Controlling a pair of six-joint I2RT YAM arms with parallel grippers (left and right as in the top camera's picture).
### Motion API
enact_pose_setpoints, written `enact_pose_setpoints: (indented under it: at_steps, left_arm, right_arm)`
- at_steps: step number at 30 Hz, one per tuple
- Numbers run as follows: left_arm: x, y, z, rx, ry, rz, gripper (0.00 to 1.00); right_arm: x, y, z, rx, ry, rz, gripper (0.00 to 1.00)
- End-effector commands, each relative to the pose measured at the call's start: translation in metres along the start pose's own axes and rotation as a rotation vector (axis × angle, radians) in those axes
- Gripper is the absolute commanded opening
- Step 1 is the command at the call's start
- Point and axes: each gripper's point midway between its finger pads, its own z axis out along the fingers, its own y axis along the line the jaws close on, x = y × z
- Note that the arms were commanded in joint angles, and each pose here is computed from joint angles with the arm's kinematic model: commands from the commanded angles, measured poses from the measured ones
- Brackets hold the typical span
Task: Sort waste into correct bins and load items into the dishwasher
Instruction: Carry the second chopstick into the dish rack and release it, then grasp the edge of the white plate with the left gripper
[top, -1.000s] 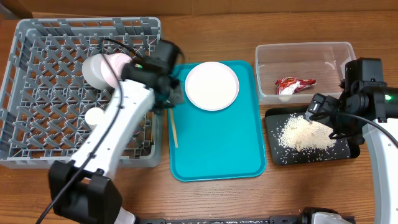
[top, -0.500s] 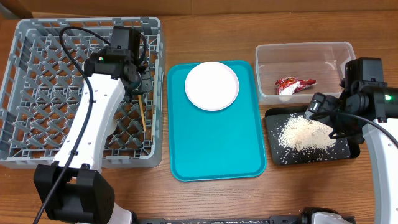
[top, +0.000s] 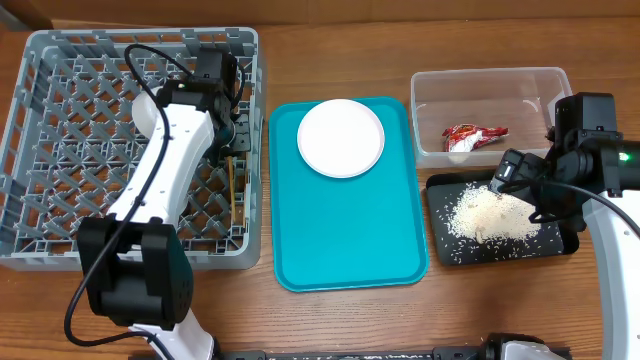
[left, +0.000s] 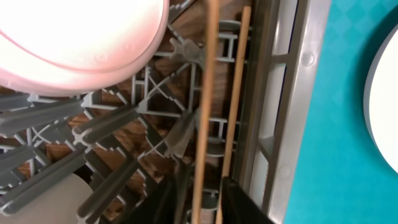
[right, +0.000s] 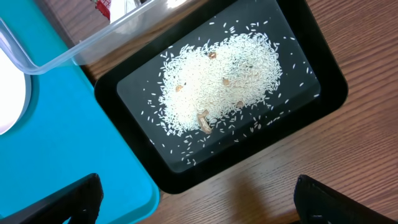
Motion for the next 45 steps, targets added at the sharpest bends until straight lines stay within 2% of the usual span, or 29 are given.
enact_pose_setpoints:
  at_steps: [1,6,12,19,23,27,29,31,38,45]
  left_arm:
    - [-0.006,-0.001,0.001,0.006,-0.009,0.008,0.31]
    - [-0.003,-0.005,-0.004,0.032,0.009,-0.01,0.35]
    - [-0.002,-0.039,-0.029,0.175,-0.017,0.007,0.4]
    - [-0.005,-0.115,-0.046,0.242,-0.153,0.339,0.51]
    - [-0.008,-0.161,-0.056,0.287,-0.259,0.507,0.63]
    - [-0.009,-0.196,-0.062,0.32,-0.335,0.618,0.7]
    - [-0.007,-0.21,-0.06,0.331,-0.351,0.651,0.79]
    - [-0.002,-0.222,-0.052,0.332,-0.351,0.708,0.82]
    - [0.012,-0.241,0.002,0.325,-0.266,0.754,0.81]
    - [0.039,-0.25,0.05,0.304,-0.146,0.793,0.75]
  right_arm:
    - [-0.003,0.0,-0.003,-0.005,-0.015,-0.001,1.0]
    - [-0.002,-0.001,-0.003,-0.004,-0.011,-0.001,1.0]
    - [-0.005,0.001,-0.003,-0.008,-0.022,-0.001,1.0]
    - [-0.005,0.001,-0.003,-0.009,-0.021,0.008,1.0]
    - [-0.005,0.001,-0.003,-0.008,-0.022,0.007,1.0]
    - [-0.005,0.001,-0.003,-0.01,-0.025,0.008,1.0]
    - [-0.005,0.001,-0.003,-0.009,-0.022,0.007,1.0]
    - [-0.003,0.0,-0.003,-0.006,-0.015,0.007,1.0]
    - [-0.005,0.001,-0.003,-0.01,-0.023,0.007,1.0]
    - [-0.004,0.0,-0.003,-0.007,-0.019,0.007,1.0]
